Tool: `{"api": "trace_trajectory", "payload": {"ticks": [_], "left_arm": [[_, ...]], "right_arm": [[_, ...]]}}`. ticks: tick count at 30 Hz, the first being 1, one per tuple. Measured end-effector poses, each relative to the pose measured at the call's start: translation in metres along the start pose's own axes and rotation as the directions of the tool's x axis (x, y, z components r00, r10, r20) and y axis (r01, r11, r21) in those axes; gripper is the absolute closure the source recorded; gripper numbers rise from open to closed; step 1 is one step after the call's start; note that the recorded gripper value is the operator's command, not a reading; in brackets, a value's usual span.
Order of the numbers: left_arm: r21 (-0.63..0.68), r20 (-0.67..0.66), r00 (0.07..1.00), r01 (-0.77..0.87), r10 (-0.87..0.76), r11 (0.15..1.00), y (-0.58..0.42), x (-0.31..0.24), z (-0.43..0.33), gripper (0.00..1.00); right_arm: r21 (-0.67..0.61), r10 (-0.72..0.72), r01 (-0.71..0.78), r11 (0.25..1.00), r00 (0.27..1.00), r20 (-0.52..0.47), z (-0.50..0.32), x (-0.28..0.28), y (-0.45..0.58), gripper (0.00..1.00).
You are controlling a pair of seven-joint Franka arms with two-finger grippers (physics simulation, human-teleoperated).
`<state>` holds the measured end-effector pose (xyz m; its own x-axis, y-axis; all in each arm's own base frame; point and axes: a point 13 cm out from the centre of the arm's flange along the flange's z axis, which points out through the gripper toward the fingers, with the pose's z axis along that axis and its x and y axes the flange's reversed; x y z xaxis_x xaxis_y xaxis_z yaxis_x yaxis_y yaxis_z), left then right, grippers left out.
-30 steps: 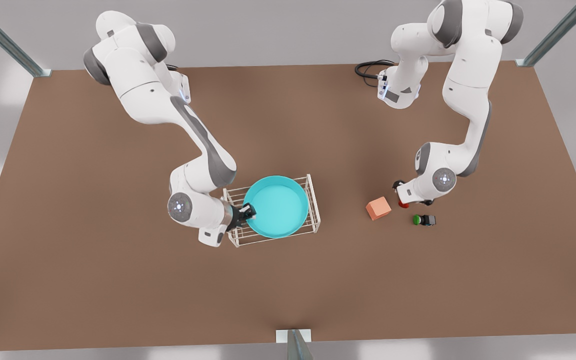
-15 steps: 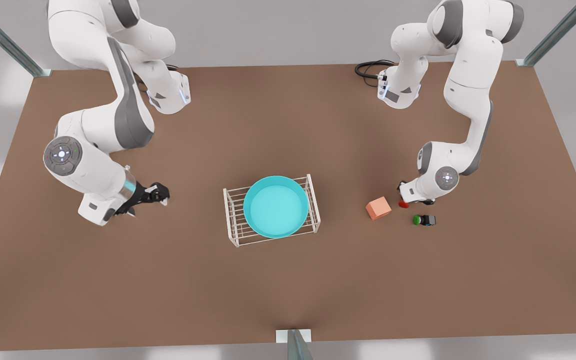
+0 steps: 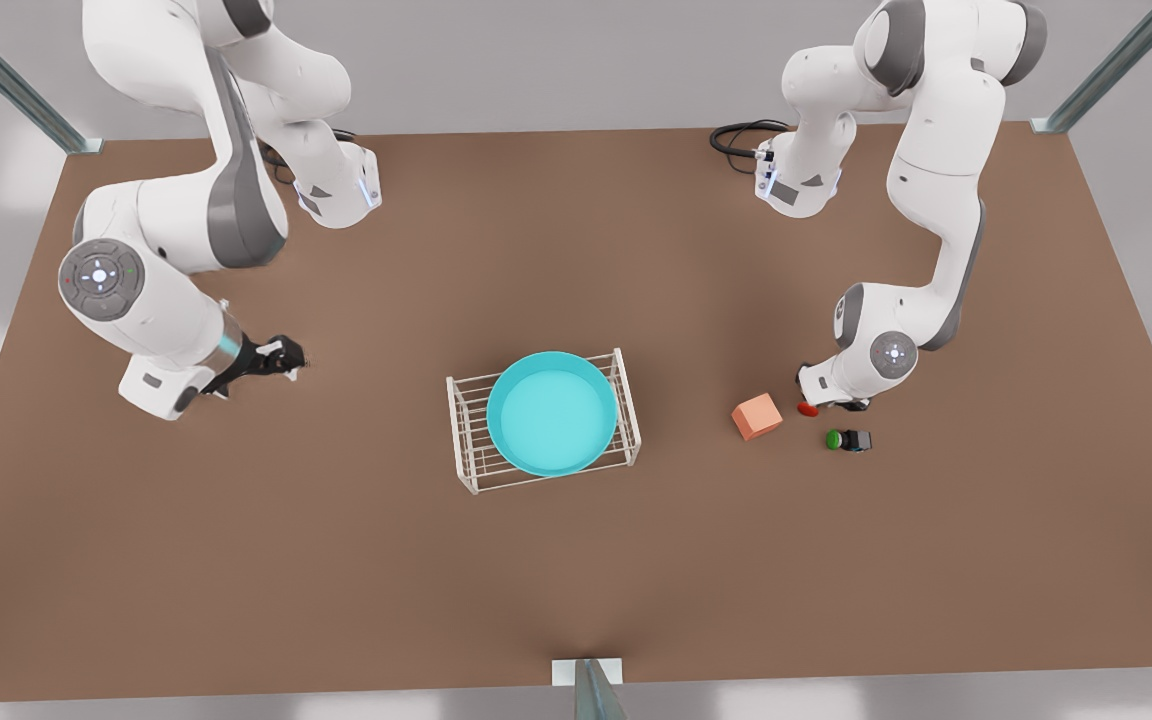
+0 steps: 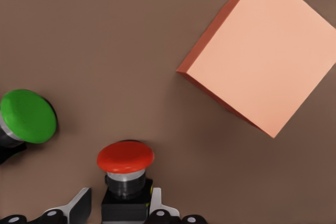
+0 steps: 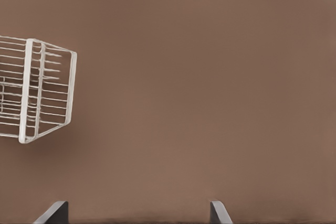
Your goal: Place the plate on the shelf with right arm and place the red button switch in the plate with left arm
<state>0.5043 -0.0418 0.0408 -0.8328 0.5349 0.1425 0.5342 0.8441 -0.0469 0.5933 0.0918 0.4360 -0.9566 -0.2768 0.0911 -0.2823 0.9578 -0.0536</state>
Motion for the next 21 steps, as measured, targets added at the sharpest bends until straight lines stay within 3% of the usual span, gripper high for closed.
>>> {"api": "trace_trajectory", "payload": {"ticks": [8,18,21], "left_arm": [[0.005,-0.007,1.0,-0.004,0.004,1.0,-0.003,0.004,0.004,0.42],[0.006,-0.01,1.0,-0.008,0.009,1.0,-0.005,0.004,0.004,0.42],[0.005,-0.01,1.0,-0.009,0.009,1.0,-0.004,0.004,0.004,0.49]], "right_arm": [[0.044,0.027,-0.025,0.999,0.999,-0.046,-0.001,0.022,-0.025,0.0],[0.029,0.027,-0.025,0.999,0.997,-0.067,0.003,0.026,-0.027,0.0],[0.027,0.026,-0.024,0.999,0.997,-0.071,0.004,0.026,-0.027,0.0]]}}
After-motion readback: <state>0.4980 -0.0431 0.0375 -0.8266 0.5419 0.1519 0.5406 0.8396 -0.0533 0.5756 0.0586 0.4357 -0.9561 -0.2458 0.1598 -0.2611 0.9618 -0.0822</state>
